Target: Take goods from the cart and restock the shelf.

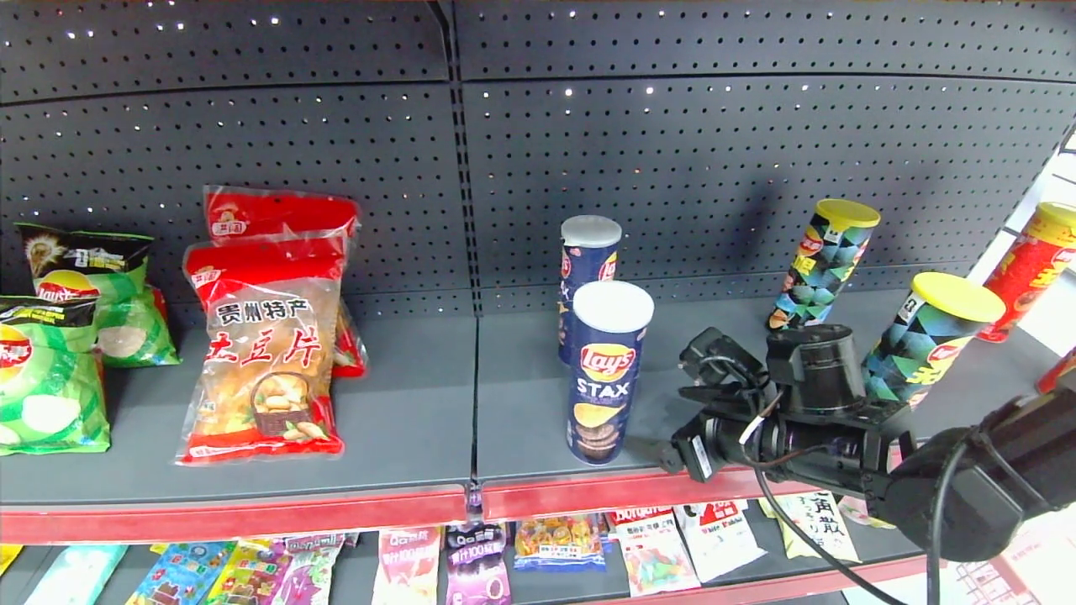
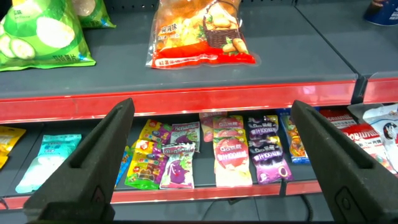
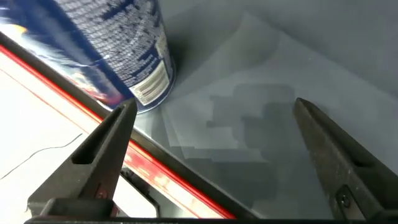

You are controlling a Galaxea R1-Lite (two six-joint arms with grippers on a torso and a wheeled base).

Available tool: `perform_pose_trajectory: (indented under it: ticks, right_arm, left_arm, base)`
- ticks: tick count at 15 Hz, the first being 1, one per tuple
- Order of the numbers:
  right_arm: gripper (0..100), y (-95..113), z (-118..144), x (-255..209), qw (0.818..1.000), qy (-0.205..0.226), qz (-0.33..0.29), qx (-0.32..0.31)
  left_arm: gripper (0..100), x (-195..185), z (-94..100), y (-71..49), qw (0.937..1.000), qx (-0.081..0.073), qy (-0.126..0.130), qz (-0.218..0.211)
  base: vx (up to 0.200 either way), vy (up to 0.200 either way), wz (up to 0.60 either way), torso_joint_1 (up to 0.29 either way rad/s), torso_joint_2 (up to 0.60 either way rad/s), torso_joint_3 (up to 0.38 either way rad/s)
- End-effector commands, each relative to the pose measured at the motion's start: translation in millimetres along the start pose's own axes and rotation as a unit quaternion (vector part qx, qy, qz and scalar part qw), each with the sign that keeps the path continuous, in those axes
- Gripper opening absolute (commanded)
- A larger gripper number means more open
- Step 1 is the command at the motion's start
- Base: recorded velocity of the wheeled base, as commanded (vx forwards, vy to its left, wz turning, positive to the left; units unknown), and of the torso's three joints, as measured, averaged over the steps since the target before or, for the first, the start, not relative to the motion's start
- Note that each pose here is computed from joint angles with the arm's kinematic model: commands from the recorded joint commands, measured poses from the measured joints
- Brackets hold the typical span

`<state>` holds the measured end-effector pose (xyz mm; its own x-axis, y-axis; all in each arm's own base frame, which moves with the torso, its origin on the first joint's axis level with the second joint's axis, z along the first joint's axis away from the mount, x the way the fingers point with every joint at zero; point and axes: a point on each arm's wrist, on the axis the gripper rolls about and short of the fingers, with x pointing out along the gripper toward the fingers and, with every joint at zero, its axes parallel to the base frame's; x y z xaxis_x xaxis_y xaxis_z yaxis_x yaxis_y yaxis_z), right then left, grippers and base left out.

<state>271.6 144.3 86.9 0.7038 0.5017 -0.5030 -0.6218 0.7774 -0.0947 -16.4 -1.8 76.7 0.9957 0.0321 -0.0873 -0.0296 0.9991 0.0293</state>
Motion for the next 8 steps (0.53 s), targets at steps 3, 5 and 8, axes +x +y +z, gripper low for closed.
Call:
perform_pose_trajectory:
  ticks: [3, 5, 8]
  right_arm:
    - [100, -2.1, 4.1, 4.5, 1.0, -0.006, -0.002, 0.007]
    - [100, -3.3, 3.4, 4.7, 1.0, -0.003, -0.009, 0.008]
    - [100, -3.8, 3.3, 4.7, 1.0, -0.003, -0.011, 0.009]
  left_arm:
    - [100, 0.1, 0.0, 0.0, 1.0, 0.0, 0.001, 0.0]
    - [100, 0.1, 0.0, 0.0, 1.0, 0.0, 0.001, 0.0]
    - [100, 0.1, 0.1, 0.0, 1.0, 0.0, 0.0, 0.0]
  base:
    - [0.0, 0.0, 0.0, 0.0, 0.0, 0.0]
    - [0.0, 0.0, 0.0, 0.0, 0.0, 0.0]
    - [0.0, 0.0, 0.0, 0.0, 0.0, 0.0]
